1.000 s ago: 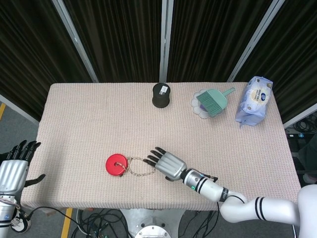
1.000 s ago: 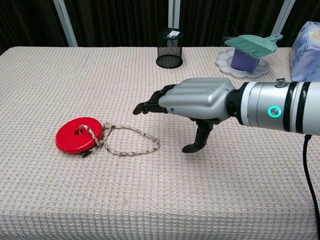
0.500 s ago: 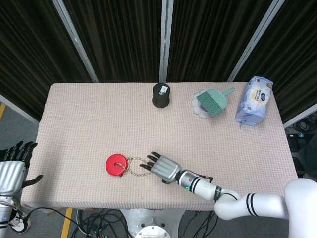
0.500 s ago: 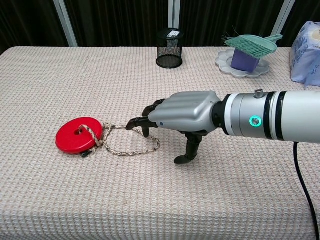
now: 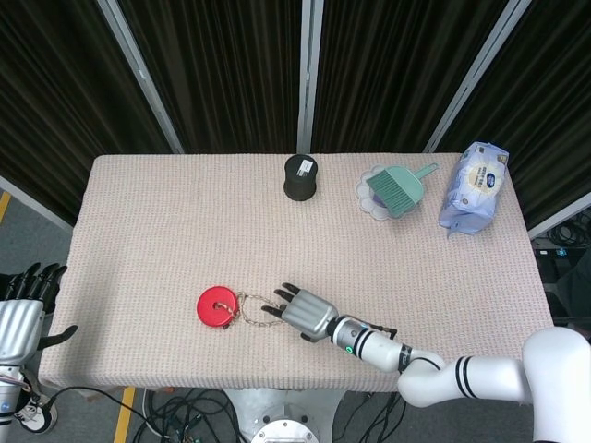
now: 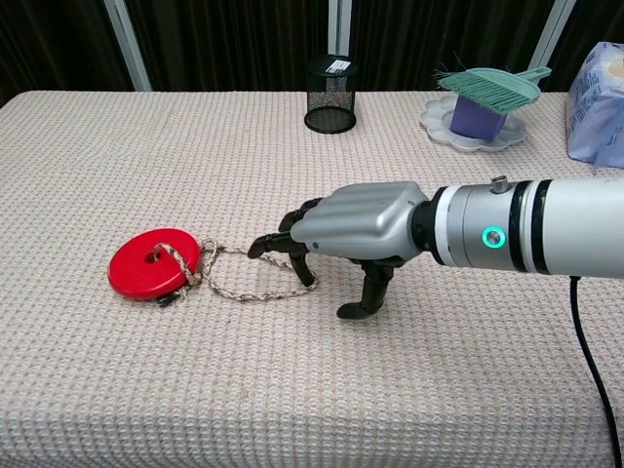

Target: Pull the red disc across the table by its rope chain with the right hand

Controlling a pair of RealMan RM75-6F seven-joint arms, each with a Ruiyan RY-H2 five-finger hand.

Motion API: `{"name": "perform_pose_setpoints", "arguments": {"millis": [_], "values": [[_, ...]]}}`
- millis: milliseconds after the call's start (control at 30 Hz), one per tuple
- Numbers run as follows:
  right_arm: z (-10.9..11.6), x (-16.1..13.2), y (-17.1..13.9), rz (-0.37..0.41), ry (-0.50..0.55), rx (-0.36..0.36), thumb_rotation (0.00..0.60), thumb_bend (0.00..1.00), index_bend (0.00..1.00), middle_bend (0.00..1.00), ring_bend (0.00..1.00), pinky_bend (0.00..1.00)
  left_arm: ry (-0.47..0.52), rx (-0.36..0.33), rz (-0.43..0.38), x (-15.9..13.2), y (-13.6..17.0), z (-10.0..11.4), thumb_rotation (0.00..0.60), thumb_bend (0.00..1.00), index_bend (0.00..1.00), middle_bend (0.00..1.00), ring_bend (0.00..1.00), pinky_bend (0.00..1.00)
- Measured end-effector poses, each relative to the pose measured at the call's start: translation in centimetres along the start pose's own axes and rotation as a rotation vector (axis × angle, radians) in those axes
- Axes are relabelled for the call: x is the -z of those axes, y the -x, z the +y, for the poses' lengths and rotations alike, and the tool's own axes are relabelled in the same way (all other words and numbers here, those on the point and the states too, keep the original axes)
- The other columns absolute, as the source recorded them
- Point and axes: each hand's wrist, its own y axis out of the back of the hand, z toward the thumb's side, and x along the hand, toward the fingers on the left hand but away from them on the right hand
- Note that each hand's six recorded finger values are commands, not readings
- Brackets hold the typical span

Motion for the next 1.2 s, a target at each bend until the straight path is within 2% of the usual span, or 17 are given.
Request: {"name": "perform_pose_setpoints", "arguments": {"millis": [333, 500, 567, 667, 800, 1033, 1200], "values": [[-0.2, 0.3, -0.1, -0.01, -0.001, -0.013, 0.6, 0.25, 0.03, 0.48, 0.0, 0.0, -0.001, 0.006, 0.008, 0.3, 0.1, -0.2, 0.6, 0.0, 0.13, 0.1, 0.04, 0.13], [-0.2, 0.4, -0.2, -0.015, 0.01, -0.015, 0.6, 0.29, 0.06, 0.55, 0.04, 0.0, -0.001, 0.005, 0.008, 0.3, 0.1, -0.2, 0.6, 0.0, 0.13, 0.1, 0.04, 0.13], [-0.2, 0.5, -0.1, -0.019, 0.006, -0.011, 0.6, 0.3, 0.14, 0.57, 0.06, 0.0, -0.001, 0.004, 0.009, 0.4, 0.1, -0.2, 0.6, 0.0, 0.13, 0.1, 0.04, 0.13], [-0.1, 0.6, 0.0, -0.028, 0.0, 0.004, 0.6, 0.31, 0.34, 0.62, 0.11, 0.0, -0.001, 0.003, 0.01, 0.4, 0.2, -0.2, 0.6, 0.0, 0.13, 0.1, 0.04, 0.13], [0.3, 0.8, 0.1, -0.048, -0.008, 0.046, 0.6, 0.35, 0.52, 0.66, 0.16, 0.0, -0.001, 0.004, 0.015, 0.6, 0.2, -0.3, 0.6, 0.0, 0.13, 0.1, 0.04, 0.13], [0.8, 0.8, 0.4, -0.067, -0.011, 0.117, 0.6, 0.41, 0.65, 0.75, 0.22, 0.0, -0.002, 0.004, 0.019, 0.7, 0.3, -0.3, 0.6, 0.0, 0.13, 0.1, 0.04, 0.13], [1.3, 1.3, 0.3, -0.089, -0.016, 0.165, 0.6, 0.43, 0.82, 0.85, 0.31, 0.0, -0.001, 0.004, 0.02, 0.8, 0.3, -0.3, 0.6, 0.0, 0.13, 0.1, 0.04, 0.13]]}}
